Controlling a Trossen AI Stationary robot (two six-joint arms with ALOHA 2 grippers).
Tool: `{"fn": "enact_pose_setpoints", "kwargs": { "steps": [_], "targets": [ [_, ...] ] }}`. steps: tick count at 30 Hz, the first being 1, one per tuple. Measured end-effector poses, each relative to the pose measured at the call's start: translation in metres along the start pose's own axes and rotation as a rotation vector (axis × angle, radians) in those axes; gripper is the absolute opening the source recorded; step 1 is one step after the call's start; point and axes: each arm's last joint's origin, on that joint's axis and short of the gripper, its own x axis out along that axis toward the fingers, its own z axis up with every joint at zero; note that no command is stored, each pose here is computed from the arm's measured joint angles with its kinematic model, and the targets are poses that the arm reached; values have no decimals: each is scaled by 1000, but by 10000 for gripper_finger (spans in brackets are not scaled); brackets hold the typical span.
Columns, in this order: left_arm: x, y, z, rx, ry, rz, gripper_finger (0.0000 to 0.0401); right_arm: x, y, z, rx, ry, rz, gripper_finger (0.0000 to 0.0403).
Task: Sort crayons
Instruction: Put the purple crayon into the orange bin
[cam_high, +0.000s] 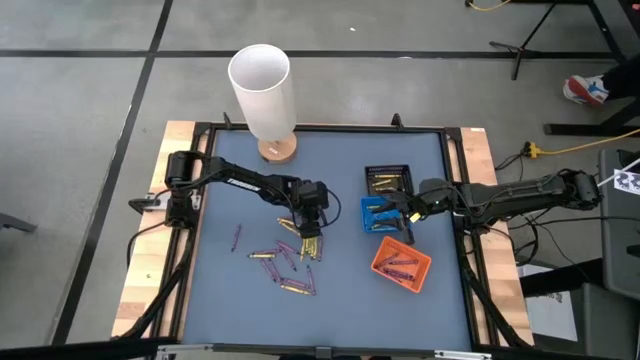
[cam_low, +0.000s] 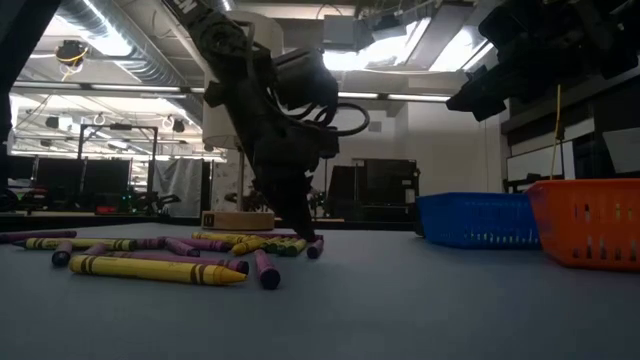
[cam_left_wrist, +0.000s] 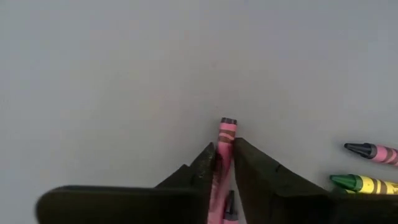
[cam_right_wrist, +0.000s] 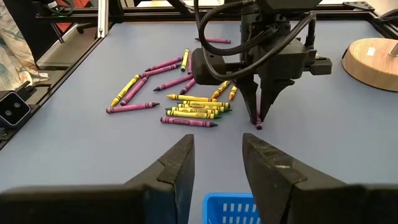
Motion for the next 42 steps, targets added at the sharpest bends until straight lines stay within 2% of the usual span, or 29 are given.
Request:
{"fn": "enact_pose_setpoints", "kwargs": {
  "steps": [8,18,22,29,42],
  "targets": [
    [0,0,1,0,-19,5,11,0,0,0,0,0,0,134],
    [2,-3,9,8,-111,-11,9,0,0,0,-1,-1,0,134],
    [2,-15,14,31,-173,-37,9,0,0,0,-1,-4,-3,134],
    [-5,-44,26,77,-351,-106,8,0,-2,1,-2,-6,-81,134],
    [-41,-101,53,111,-854,-251,8,-1,-8,1,-1,-5,-271,134]
  ]
}}
